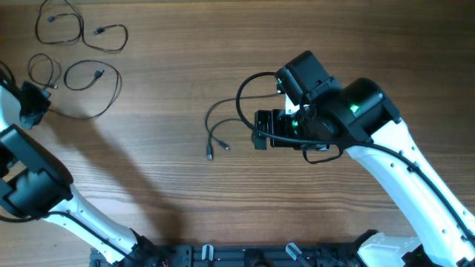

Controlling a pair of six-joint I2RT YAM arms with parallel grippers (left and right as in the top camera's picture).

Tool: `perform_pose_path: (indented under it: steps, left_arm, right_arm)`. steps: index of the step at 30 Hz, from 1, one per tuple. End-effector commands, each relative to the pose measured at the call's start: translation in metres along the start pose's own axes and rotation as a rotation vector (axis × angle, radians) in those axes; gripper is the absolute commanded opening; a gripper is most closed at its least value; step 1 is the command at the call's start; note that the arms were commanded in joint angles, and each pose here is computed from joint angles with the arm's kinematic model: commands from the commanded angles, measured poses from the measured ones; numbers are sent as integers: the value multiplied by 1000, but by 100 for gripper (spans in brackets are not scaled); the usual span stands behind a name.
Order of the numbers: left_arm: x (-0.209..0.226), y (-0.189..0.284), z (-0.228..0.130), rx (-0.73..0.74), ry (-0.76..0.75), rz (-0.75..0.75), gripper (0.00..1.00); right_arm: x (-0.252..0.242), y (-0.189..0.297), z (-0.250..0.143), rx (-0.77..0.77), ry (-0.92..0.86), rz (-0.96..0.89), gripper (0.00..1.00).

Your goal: Untangle cables

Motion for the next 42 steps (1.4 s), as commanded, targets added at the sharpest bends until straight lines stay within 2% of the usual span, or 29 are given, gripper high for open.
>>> perform_pose_path:
  steps: [1, 6, 9, 13, 16, 17, 18, 20, 22, 23, 26, 29, 30, 34, 37, 39, 40, 42]
  left_arm:
    - [-16, -6, -6, 74, 90, -162, 4]
    - [-22, -5, -2, 77, 256, -203, 4]
    - [-29, -1, 3, 104, 289, -314, 4]
    - [-17, 3, 14, 131, 453, -358, 4]
    - [-5, 3, 18, 138, 483, -349, 4]
    - [-2, 3, 17, 147, 489, -340, 14]
    - [-2, 3, 16, 151, 484, -336, 29]
    - [-2, 3, 15, 150, 456, -337, 66]
    - [-8, 4, 12, 171, 445, -366, 92]
    - [-14, 6, 12, 183, 416, -412, 100]
    - [-42, 31, 17, 186, 206, -666, 100]
    - [-52, 65, 25, 54, 109, -647, 100]
    - [-51, 74, 27, -3, 95, -586, 100]
    - [-23, 87, 24, -193, 148, -141, 100]
    - [-1, 74, 11, -188, 147, 102, 100]
    - [4, 59, 2, -126, 69, 148, 100]
    - [6, 54, -1, -103, 48, 162, 96]
    - [11, 42, -10, -43, 33, 199, 80]
  right_arm:
    - [2, -3, -1, 10, 6, 7, 100]
    - [2, -3, -1, 10, 6, 7, 100]
    - [2, -3, -1, 11, 6, 7, 100]
    - [3, -3, -1, 8, 6, 8, 100]
    - [4, -3, 2, -8, 9, 14, 100]
    - [4, -3, 3, -12, 10, 17, 100]
    - [5, -3, 3, -13, 11, 18, 100]
    - [5, -3, 3, -14, 10, 18, 100]
    - [5, -3, 3, -11, 10, 21, 100]
    - [5, -3, 3, -11, 9, 21, 100]
    - [5, -3, 2, -6, 9, 21, 100]
    - [6, -3, 1, 5, 11, 33, 100]
    - [6, -3, 1, 5, 11, 33, 100]
    - [6, -3, 0, 7, 11, 33, 100]
    - [5, -3, -1, 16, 10, 27, 100]
    - [4, -3, -2, 21, 9, 23, 100]
    - [4, -3, -2, 21, 9, 23, 100]
    - [4, -3, -2, 23, 8, 22, 100]
Point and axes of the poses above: each gripper's point midway between its finger pads, its own y axis back along the fingers, its own x axis along the line the jaws close on, z = x × y, the point moved 7 cm from there along y, back along the fingers, and after that the axes turned 4 degrees about y, right-handed, at the moved point
